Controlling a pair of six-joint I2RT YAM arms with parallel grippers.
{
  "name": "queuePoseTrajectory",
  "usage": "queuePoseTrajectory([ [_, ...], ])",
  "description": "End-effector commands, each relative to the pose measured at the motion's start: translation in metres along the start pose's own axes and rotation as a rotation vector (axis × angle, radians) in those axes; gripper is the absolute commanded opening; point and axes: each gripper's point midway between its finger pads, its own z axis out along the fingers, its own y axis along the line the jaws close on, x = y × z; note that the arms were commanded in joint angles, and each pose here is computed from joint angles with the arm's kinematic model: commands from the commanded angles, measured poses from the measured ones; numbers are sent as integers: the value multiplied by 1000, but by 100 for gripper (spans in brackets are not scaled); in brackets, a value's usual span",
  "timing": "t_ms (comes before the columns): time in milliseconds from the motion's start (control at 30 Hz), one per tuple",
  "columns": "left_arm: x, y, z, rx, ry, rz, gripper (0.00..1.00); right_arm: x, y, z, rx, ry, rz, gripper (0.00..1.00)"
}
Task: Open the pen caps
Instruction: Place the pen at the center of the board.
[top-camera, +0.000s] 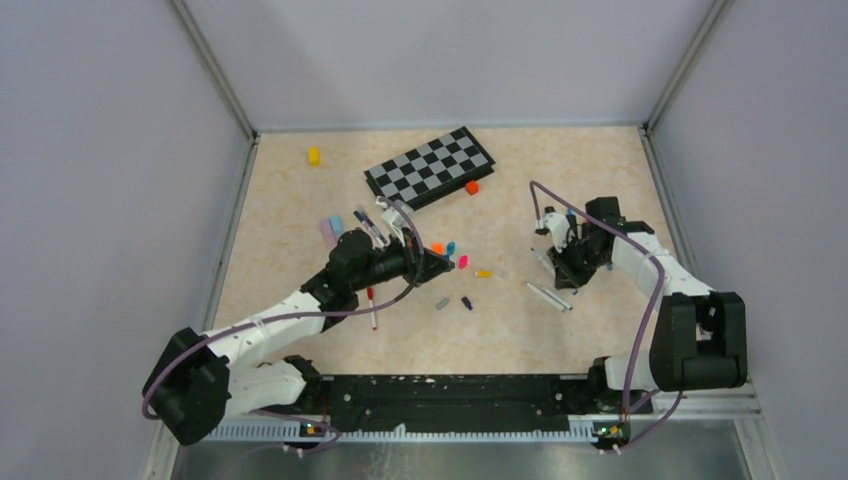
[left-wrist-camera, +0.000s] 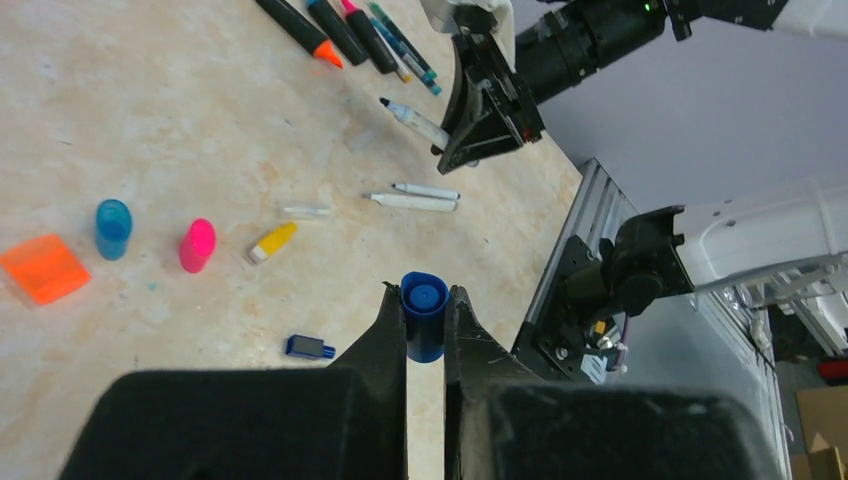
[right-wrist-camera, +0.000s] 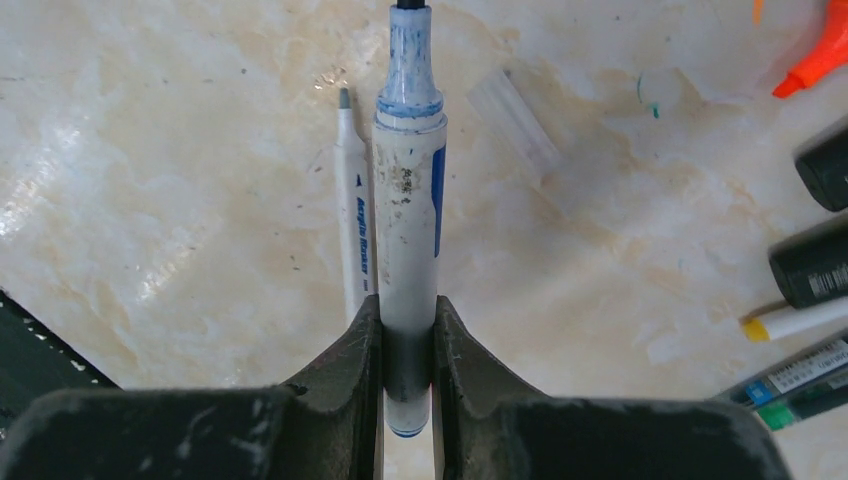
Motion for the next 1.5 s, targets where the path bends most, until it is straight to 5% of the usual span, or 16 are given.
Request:
queuePoseTrajectory([
  [0,15,-2,7,-11,21,28,0,17,-15,-7,92,76,-1,0],
  [633,31,-9,31,14,77,6,0,70,-7,-6,98,260,-22,7],
  [1467,49,-10,39,17,131,-11,4,77,-12,3,102,287,45,35],
])
